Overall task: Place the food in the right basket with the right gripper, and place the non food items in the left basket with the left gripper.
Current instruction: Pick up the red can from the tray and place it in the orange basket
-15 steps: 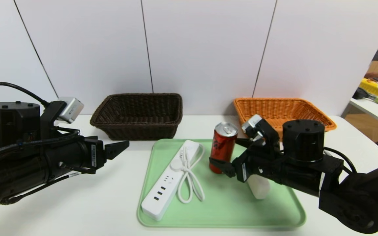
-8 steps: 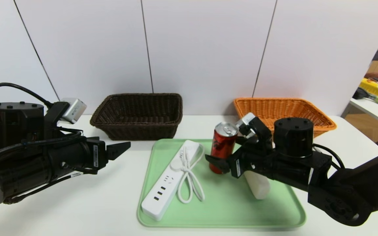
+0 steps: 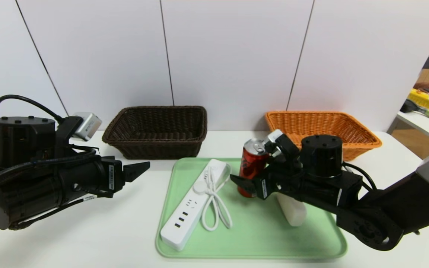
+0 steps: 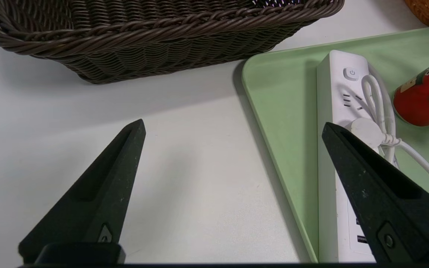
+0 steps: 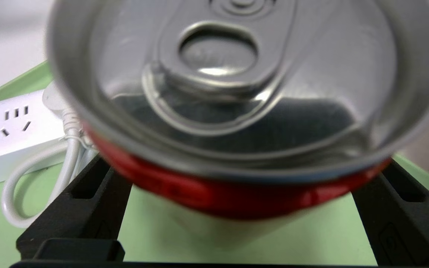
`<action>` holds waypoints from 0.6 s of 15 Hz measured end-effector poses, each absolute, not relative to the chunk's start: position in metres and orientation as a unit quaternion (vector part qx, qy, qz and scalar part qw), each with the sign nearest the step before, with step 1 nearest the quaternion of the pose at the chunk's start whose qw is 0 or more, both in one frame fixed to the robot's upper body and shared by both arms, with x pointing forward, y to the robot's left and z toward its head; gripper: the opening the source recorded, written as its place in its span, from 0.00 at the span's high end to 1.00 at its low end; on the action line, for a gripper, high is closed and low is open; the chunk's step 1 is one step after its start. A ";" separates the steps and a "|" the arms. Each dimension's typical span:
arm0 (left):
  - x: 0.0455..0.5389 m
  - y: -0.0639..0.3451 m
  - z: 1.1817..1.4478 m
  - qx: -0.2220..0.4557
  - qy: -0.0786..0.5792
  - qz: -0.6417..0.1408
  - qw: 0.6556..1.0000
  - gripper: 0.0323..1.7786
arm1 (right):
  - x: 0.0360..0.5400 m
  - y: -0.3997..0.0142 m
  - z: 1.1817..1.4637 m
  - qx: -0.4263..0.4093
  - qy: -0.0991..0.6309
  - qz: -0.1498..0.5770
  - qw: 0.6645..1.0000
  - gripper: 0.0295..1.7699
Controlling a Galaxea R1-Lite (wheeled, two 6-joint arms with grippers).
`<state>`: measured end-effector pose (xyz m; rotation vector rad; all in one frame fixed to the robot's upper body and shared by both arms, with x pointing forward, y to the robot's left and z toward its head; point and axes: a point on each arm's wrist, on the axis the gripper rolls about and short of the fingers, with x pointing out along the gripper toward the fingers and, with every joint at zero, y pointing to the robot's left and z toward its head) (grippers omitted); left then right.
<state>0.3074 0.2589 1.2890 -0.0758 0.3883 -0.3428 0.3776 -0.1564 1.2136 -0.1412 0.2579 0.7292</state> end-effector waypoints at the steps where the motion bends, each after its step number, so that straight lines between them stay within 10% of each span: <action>1: 0.307 0.258 1.289 -0.037 0.193 -0.171 0.966 0.05 | 0.379 -0.156 1.213 -0.068 0.121 0.355 0.924 0.04; 9: 0.308 0.257 1.287 -0.037 0.196 -0.172 0.965 0.05 | 0.384 -0.154 1.209 -0.071 0.122 0.341 0.929 0.04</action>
